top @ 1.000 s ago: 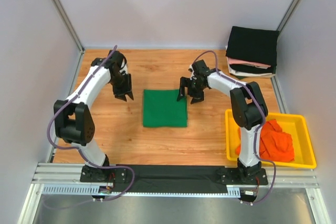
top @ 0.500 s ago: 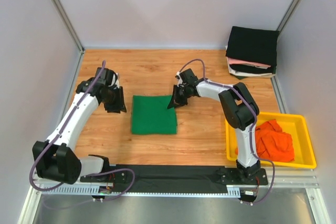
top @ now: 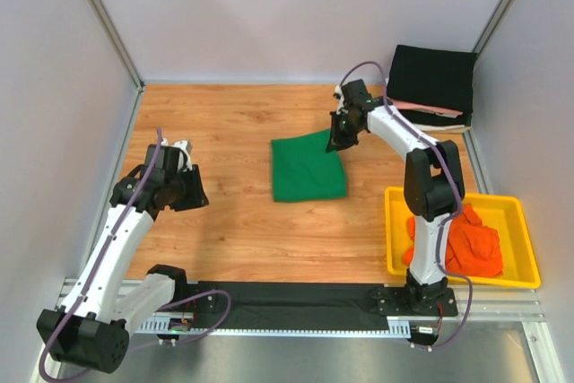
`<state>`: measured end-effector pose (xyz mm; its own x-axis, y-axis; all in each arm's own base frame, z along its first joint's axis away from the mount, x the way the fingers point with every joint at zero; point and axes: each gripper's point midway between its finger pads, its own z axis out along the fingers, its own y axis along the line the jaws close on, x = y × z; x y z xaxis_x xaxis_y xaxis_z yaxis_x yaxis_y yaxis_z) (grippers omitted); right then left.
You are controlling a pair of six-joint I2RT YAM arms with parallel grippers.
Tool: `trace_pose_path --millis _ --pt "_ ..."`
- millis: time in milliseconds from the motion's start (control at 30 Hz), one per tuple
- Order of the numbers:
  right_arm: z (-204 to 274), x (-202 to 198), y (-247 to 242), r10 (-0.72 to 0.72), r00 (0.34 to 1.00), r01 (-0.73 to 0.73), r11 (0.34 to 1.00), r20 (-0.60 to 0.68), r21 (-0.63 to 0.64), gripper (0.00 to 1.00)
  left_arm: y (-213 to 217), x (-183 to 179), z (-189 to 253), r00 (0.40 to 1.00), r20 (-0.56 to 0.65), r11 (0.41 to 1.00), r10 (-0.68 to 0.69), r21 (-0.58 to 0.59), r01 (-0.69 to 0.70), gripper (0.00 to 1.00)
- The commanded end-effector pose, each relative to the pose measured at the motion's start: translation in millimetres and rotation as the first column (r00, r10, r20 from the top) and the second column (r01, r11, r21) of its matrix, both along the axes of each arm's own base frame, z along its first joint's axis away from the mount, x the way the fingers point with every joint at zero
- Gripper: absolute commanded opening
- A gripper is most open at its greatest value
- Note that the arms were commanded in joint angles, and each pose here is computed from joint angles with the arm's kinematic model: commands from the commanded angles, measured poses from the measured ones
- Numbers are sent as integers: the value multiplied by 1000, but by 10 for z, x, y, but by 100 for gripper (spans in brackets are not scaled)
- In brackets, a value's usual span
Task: Fold and stack the t-shirts
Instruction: Neatly place the folded tshirt to the corner
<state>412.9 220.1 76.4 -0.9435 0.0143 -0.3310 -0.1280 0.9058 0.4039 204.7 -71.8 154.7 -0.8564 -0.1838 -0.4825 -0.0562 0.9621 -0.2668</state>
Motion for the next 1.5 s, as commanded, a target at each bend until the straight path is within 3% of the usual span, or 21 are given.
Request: trace_pose_path --millis 0,333,800,1200,1467 --pt "465 181 -592 -2 990 27 983 138 -182 0 42 107 132 994 100 999 34 3 -35 40" --pt "1310 841 -1507 -42 905 217 902 424 -374 0 85 134 30 997 63 998 44 36 -46 38" --pt "2913 1314 -2319 -58 638 455 833 768 -315 0 123 152 -94 998 9 996 62 67 -62 37" --pt "3149 1602 -2994 -114 542 514 829 833 -221 0 122 158 -160 998 -21 995 63 74 -61 36" --pt "2805 1848 -3300 -230 540 529 841 810 -114 0 110 160 -203 997 -45 996 60 74 -56 36"
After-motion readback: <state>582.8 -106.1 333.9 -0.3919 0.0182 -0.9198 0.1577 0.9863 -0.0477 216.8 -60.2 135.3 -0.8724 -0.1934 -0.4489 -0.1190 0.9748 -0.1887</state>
